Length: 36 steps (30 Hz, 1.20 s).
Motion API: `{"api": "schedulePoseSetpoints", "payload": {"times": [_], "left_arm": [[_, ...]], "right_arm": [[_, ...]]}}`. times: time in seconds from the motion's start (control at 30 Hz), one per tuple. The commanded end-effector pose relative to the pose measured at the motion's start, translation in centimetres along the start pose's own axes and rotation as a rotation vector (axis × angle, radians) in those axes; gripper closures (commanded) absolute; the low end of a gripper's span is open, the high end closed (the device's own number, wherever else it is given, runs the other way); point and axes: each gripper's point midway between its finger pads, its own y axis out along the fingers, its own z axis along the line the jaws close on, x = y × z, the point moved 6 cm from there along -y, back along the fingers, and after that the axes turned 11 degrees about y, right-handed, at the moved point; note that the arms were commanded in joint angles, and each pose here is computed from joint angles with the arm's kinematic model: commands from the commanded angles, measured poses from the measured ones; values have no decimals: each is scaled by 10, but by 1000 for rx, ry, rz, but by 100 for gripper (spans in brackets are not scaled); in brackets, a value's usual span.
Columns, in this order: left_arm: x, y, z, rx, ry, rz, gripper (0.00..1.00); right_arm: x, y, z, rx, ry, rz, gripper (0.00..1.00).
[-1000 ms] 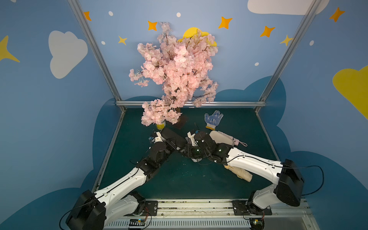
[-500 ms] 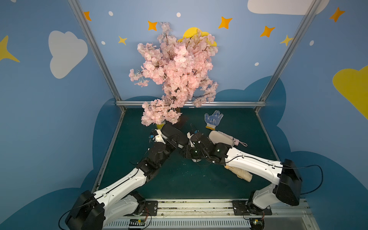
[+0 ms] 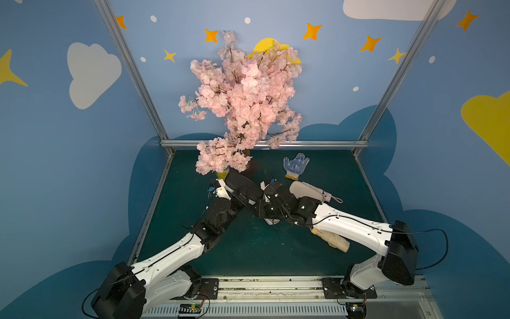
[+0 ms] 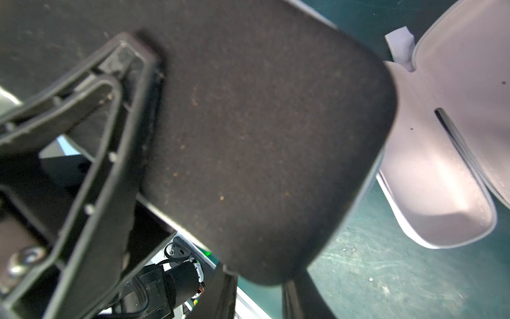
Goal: Put umbrellas into zippered umbrella sleeves
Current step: Zip the zipper on the umbrella sleeve.
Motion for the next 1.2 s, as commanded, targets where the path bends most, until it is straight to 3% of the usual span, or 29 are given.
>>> {"api": "schedulePoseSetpoints", "payload": {"times": [0.0,0.23,0.77,0.9,1.17], "left_arm": [[12,0,-31,-115,-6,-47,97],[7,-2,-28,-95,20,-80,97],[0,-2,-25,-94,102,-49,97],[-4,-1,-19,-85,126,-42,97],[5,-7,-17,-65,148,-76,97]], "right_arm": [[10,-2,10,32,35,-41,76],[19,-5,6,88,176,-91,72],[18,-2,8,105,153,-73,90],[17,-3,8,107,149,-70,100],[11,-4,-19,41,177,-56,100]]}}
